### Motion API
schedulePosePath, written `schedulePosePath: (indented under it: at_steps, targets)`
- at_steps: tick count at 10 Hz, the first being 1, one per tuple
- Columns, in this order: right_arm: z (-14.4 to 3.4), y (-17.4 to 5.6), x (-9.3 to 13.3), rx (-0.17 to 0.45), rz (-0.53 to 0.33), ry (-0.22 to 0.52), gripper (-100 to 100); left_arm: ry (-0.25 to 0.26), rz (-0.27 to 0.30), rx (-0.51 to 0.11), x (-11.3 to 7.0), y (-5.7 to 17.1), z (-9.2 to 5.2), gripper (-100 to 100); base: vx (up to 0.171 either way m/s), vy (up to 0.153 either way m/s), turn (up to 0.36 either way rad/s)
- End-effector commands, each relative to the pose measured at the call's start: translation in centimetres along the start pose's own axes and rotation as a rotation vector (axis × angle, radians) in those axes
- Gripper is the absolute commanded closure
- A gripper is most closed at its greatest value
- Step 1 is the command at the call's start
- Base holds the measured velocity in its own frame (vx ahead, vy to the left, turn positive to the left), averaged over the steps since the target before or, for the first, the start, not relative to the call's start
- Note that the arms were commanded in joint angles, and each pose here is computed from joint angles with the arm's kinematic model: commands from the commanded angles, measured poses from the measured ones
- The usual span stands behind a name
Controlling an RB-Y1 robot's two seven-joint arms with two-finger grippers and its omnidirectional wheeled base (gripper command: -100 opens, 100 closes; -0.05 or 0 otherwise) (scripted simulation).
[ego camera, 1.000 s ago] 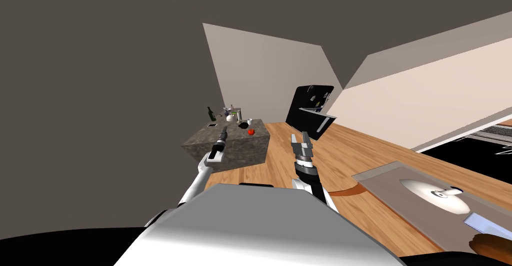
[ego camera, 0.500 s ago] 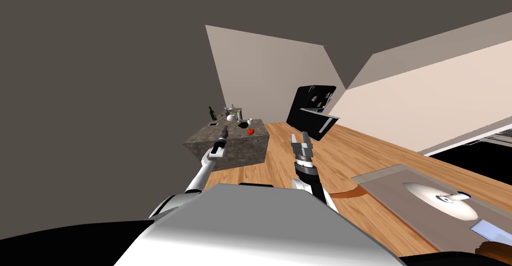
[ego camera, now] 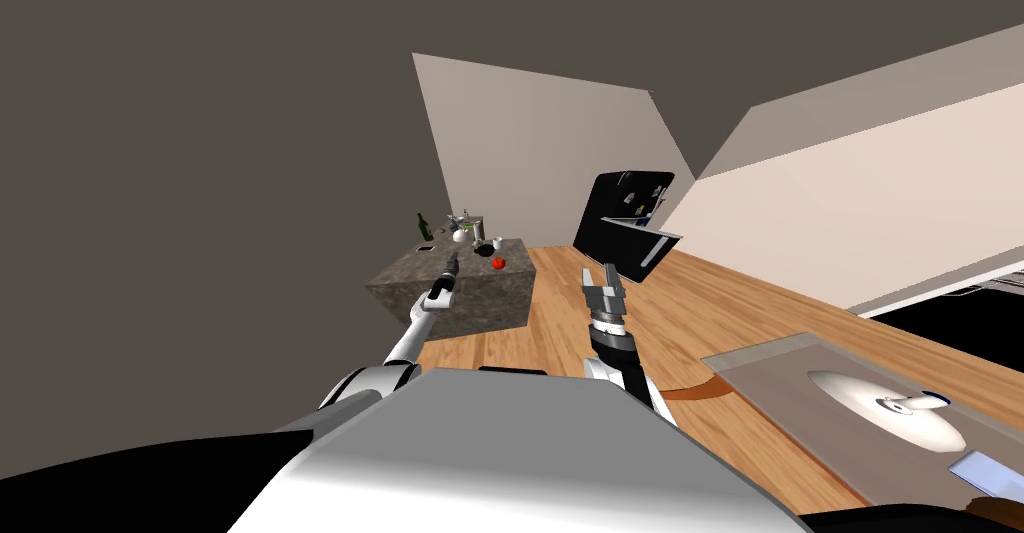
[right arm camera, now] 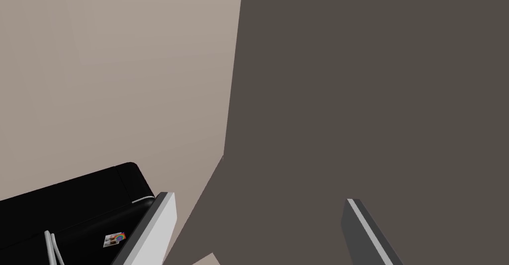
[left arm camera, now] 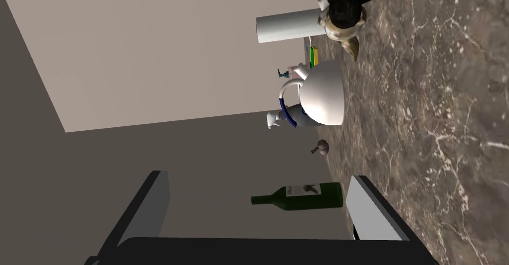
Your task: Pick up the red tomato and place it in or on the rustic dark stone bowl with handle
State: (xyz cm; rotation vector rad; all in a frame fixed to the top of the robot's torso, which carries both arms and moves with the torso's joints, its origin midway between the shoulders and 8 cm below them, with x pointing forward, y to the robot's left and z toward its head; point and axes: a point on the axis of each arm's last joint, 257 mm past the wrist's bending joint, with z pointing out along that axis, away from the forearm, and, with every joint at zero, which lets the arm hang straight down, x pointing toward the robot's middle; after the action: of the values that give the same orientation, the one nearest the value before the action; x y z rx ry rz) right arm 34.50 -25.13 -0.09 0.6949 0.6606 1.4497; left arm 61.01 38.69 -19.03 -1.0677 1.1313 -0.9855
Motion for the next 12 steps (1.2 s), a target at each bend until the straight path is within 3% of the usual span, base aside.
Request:
schedulePosePath:
  at_steps: [1,4,5,6,7,8,9,10,12]
  targets:
    - [0.0,0.0,0.0,0.0,0.0,0.0,0,0.002,-0.021,-0.035,0.3,0.4,1.3,-100,-0.01,-0.048,0.033]
    - [0.0,0.0,0.0,0.0,0.0,0.0,0,0.005,-0.04,-0.1,0.8,2.3,2.1,-100,-0.003,-0.075,0.019]
    - [0.0,0.0,0.0,0.0,0.0,0.0,0,0.01,-0.06,-0.134,1.5,2.5,3.1,-100,-0.009,-0.063,0.019]
    - [0.0,0.0,0.0,0.0,0.0,0.0,0,0.01,-0.06,-0.15,1.5,3.3,2.9,-100,-0.002,-0.062,0.018]
    - [0.0,0.0,0.0,0.0,0.0,0.0,0,0.017,-0.079,-0.174,2.2,3.0,4.0,-100,0.004,-0.084,0.028]
    - [0.0,0.0,0.0,0.0,0.0,0.0,0,0.015,-0.079,-0.199,2.2,4.3,3.7,-100,0.002,-0.08,0.009]
    - [0.0,0.0,0.0,0.0,0.0,0.0,0,0.023,-0.098,-0.226,3.0,4.0,4.6,-100,0.012,-0.086,0.016]
    - [0.0,0.0,0.0,0.0,0.0,0.0,0,0.022,-0.097,-0.249,3.0,5.2,4.3,-100,0.01,-0.074,0.008]
    - [0.0,0.0,0.0,0.0,0.0,0.0,0,0.037,-0.13,-0.315,4.6,5.5,5.5,-100,0.005,-0.095,0.019]
